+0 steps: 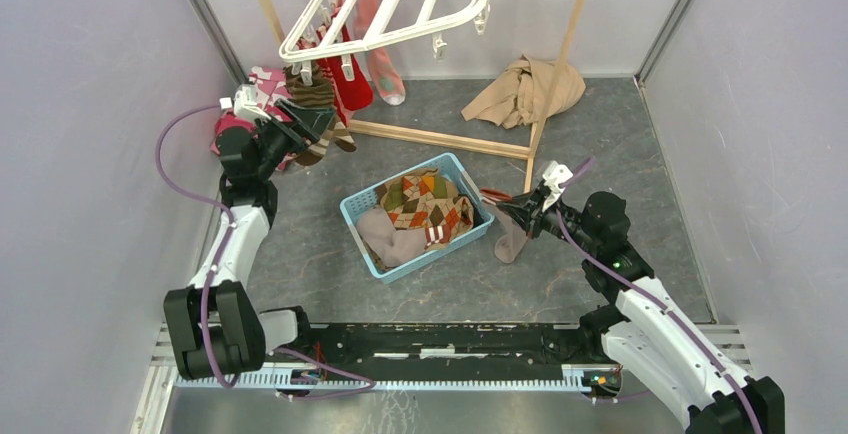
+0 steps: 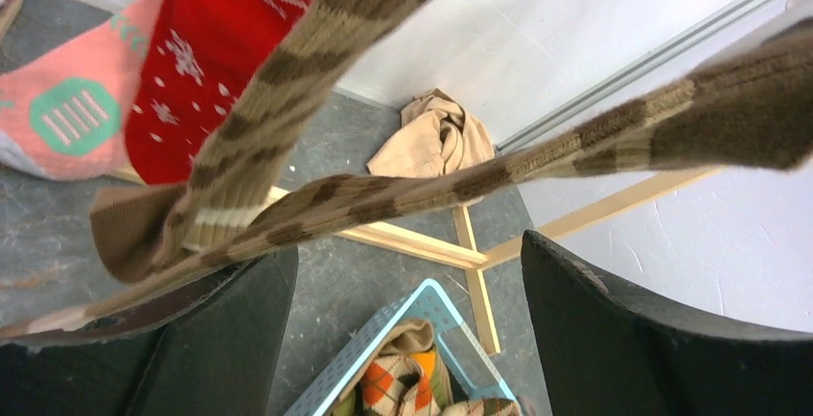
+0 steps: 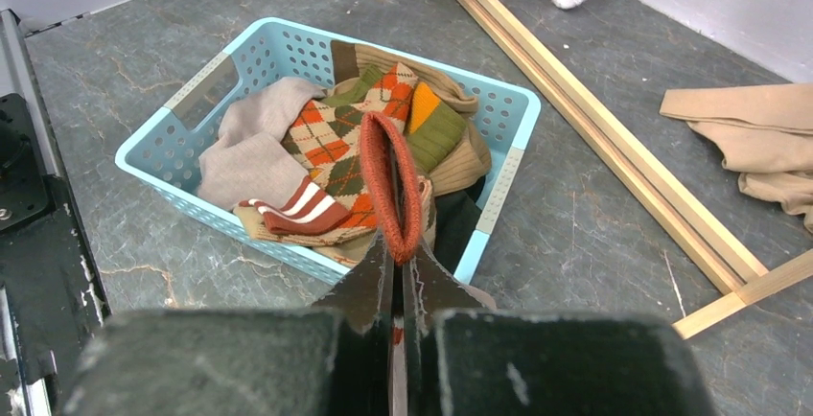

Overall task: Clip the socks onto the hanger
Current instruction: Rotate the hanger at the clothesline.

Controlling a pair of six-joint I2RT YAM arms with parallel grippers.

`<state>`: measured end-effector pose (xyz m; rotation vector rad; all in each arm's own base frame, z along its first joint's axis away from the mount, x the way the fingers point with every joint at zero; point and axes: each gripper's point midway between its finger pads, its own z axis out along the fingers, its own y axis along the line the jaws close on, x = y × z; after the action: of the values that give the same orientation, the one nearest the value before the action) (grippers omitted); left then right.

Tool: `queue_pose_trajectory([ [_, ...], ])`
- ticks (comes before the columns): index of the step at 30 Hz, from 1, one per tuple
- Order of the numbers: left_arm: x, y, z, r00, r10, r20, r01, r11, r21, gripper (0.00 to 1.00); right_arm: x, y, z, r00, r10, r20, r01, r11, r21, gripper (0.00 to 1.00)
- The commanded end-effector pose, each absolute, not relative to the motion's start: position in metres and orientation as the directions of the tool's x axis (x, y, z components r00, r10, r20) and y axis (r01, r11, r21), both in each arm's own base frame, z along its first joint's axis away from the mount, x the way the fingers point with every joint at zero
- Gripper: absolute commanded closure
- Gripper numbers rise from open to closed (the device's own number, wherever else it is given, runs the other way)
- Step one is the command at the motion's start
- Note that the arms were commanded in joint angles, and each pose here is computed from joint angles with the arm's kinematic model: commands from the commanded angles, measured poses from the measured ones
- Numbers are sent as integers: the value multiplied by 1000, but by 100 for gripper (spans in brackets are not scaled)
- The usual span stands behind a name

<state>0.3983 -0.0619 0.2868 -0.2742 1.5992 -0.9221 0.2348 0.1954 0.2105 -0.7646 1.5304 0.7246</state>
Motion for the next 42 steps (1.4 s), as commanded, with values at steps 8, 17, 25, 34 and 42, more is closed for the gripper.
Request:
queue_pose_trajectory([
  [8,357,-56,272,-303,-583,-754,214,730,-650,5,232,206,260,59,-7,-998,-836,546,-53,98],
  [17,329,-58,277,-305,-497,-812,236,787,-570,4,231,213,267,70,-3,-998,-846,529,-60,99],
  [25,275,-103,319,-271,-364,-891,549,702,-453,5,232,217,270,71,-2,-997,-852,519,-62,100],
  [34,201,-166,365,-145,-228,-963,853,465,-238,5,238,225,284,85,11,-996,-863,501,-68,100],
  [42,202,-195,417,105,-444,-890,919,386,-84,0,242,236,289,85,22,-996,-869,490,-63,100],
])
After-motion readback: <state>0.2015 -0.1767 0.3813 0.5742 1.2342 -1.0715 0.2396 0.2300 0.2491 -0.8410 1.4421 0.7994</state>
